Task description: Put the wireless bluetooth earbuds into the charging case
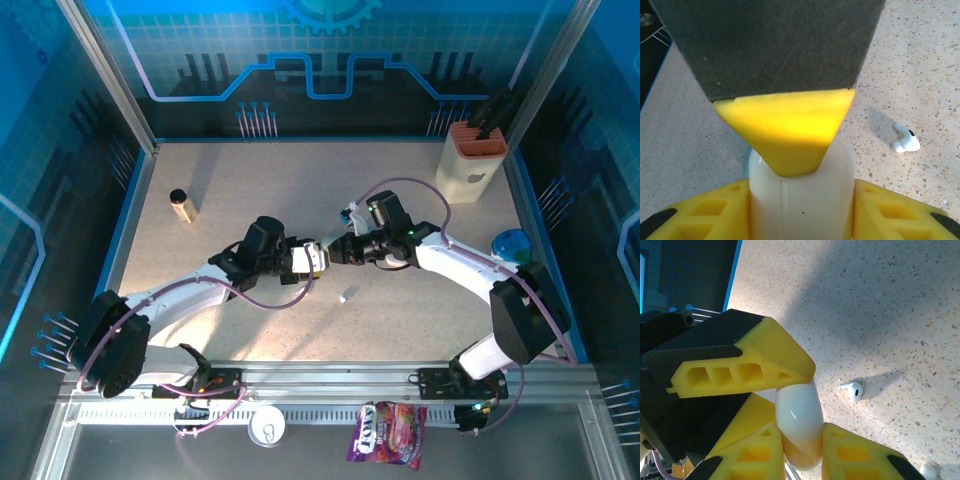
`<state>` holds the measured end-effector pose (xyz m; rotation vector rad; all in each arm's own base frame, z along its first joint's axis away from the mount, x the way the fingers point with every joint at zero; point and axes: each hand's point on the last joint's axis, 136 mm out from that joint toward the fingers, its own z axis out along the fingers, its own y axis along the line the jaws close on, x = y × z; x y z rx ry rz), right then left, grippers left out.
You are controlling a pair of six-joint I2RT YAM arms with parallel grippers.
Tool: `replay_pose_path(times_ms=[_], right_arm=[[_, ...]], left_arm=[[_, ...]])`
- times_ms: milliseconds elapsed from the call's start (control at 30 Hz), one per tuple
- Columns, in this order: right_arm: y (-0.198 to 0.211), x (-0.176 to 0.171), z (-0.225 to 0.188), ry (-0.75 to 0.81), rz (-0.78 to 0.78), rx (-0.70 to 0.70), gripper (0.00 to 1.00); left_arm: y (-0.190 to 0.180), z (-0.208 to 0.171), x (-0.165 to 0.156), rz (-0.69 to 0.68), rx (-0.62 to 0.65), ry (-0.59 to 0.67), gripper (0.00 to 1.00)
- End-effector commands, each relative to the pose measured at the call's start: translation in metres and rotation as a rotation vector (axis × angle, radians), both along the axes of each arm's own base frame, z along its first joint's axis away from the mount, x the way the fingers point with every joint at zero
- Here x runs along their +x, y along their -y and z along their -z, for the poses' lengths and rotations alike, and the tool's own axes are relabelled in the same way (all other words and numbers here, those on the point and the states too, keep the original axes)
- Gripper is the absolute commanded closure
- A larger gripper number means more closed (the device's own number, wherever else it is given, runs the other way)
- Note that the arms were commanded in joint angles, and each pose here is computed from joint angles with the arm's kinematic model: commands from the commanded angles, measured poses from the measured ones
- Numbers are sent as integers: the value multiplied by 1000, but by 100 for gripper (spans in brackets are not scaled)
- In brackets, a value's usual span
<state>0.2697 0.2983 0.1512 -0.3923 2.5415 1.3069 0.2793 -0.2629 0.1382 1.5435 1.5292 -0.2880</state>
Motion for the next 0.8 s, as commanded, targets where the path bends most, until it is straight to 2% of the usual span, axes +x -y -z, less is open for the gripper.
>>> replay_pose_path(times_ms=[0, 33, 200, 267, 400, 500, 633, 767], right_arm=[[-3, 6, -11, 46, 1, 7, 85], [-2, 7, -12, 54, 5, 5, 85], [8, 9, -21, 142, 8, 5, 86], [15, 9, -28, 201, 5, 11, 86], [31, 5, -53, 343, -28, 49, 87], [41, -5, -80, 479, -81, 95, 89], [49, -29, -111, 624, -169, 210, 89], [51, -52, -144, 731, -256, 322, 89]], left_arm=[[8, -14, -8, 38, -56, 24, 53], [8, -14, -8, 36, -61, 21, 51], [8, -22, -6, -24, -134, -35, 27], [7, -32, -4, -62, -218, -76, 19], [0, -61, -8, -89, -443, -178, 9], [-3, -78, -20, -54, -565, -257, 7], [-2, -95, -42, 27, -652, -343, 7], [3, -114, -60, 109, -731, -454, 13]])
